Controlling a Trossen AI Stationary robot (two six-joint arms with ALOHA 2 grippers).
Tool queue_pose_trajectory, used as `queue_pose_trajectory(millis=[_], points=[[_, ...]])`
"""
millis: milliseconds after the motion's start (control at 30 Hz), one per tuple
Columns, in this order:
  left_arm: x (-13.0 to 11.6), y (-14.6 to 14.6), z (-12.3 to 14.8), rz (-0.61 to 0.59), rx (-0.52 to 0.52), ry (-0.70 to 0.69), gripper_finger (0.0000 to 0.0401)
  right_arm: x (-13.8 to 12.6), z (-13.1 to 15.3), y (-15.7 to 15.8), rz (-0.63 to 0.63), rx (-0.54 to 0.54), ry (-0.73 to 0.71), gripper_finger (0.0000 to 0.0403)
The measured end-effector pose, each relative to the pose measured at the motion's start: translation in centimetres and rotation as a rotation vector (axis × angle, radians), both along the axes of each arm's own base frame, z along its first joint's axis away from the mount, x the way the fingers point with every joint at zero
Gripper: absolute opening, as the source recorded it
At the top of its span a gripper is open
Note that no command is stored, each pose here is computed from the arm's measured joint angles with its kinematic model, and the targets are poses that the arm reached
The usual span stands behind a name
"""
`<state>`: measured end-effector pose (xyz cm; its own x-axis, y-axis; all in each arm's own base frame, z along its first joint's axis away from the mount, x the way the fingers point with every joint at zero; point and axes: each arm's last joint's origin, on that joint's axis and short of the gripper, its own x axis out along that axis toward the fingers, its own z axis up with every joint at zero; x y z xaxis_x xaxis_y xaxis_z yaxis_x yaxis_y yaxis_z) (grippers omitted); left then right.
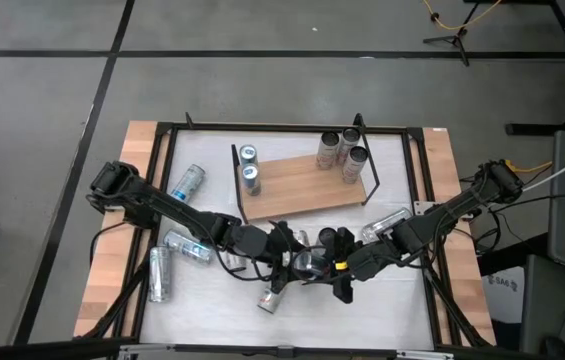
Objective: Place canned beverage on shelf
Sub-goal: Put the blue soda can on the shelf aligned with the other blue soda can
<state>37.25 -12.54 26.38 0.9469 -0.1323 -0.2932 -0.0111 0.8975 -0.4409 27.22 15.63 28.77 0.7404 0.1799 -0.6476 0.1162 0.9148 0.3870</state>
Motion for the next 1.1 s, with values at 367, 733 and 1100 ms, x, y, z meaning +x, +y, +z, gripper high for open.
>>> queue_pose_trajectory(millis=[367,733,1100], points=[[0.06,-0.01,0.32,-0.003,0.014,-0.034,0.0303,-0.08,-0.08,0.00,0.005,0.005,0.014,0.0229],[0.09,-0.12,0.30,-0.049,0.052,-0.042,0.0247,-0.07,-0.06,0.02,0.011,0.005,0.012,0.0229],[0.12,-0.17,0.34,-0.078,0.067,-0.054,0.0236,-0.07,-0.06,0.03,0.007,0.006,0.012,0.0230]])
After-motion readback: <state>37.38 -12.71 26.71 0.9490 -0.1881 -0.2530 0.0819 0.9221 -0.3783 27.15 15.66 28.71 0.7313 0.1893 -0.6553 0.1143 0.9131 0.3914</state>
